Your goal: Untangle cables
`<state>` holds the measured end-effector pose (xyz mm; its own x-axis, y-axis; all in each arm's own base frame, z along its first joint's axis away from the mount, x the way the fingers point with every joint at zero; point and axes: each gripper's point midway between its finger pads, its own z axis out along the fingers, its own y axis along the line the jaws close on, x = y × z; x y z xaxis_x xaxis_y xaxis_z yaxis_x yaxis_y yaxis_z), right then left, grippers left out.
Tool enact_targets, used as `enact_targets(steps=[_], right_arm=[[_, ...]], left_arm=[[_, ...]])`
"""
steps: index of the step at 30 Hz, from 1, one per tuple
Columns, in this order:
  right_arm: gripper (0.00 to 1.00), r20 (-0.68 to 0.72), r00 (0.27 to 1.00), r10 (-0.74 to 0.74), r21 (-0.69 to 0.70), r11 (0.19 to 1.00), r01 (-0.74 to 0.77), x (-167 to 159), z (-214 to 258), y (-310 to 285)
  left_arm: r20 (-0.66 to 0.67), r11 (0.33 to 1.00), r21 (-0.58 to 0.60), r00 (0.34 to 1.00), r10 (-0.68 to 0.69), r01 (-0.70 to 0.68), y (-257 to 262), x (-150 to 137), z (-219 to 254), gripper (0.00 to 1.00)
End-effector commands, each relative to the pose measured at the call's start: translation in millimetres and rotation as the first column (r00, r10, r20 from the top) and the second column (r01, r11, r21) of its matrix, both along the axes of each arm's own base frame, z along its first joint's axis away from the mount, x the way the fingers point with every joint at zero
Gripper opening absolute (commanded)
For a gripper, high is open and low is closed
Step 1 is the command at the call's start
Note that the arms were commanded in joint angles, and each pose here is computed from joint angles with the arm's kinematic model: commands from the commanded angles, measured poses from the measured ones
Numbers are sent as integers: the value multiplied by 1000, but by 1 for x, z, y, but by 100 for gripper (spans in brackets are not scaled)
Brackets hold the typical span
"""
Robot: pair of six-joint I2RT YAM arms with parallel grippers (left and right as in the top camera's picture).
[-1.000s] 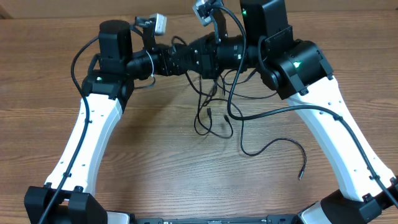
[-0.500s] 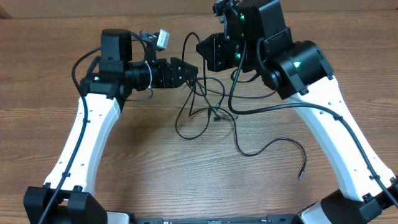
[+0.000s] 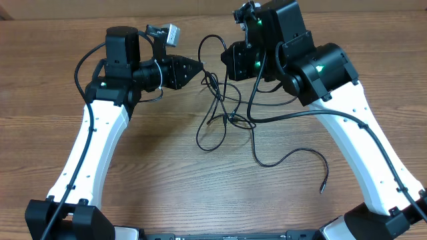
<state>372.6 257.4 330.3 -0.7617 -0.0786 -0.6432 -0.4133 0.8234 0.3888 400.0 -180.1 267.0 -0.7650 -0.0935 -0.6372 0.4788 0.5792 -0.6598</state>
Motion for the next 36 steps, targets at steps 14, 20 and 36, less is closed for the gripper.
enact_targets(steps=[14,20,36], right_arm=[[6,44,919,-392,-313,868,385,18,-26,-103],[17,20,910,-415,-337,854,397,16,-31,-116],[53,-68,942,-329,-372,884,282,-3,-44,-110]], left_arm=[[178,964,-260,984,-2,50,26,8,96,60],[46,987,-157,999,-18,25,23,-4,48,64],[-255,859,499,928,273,-115,59,-53,-92,76]])
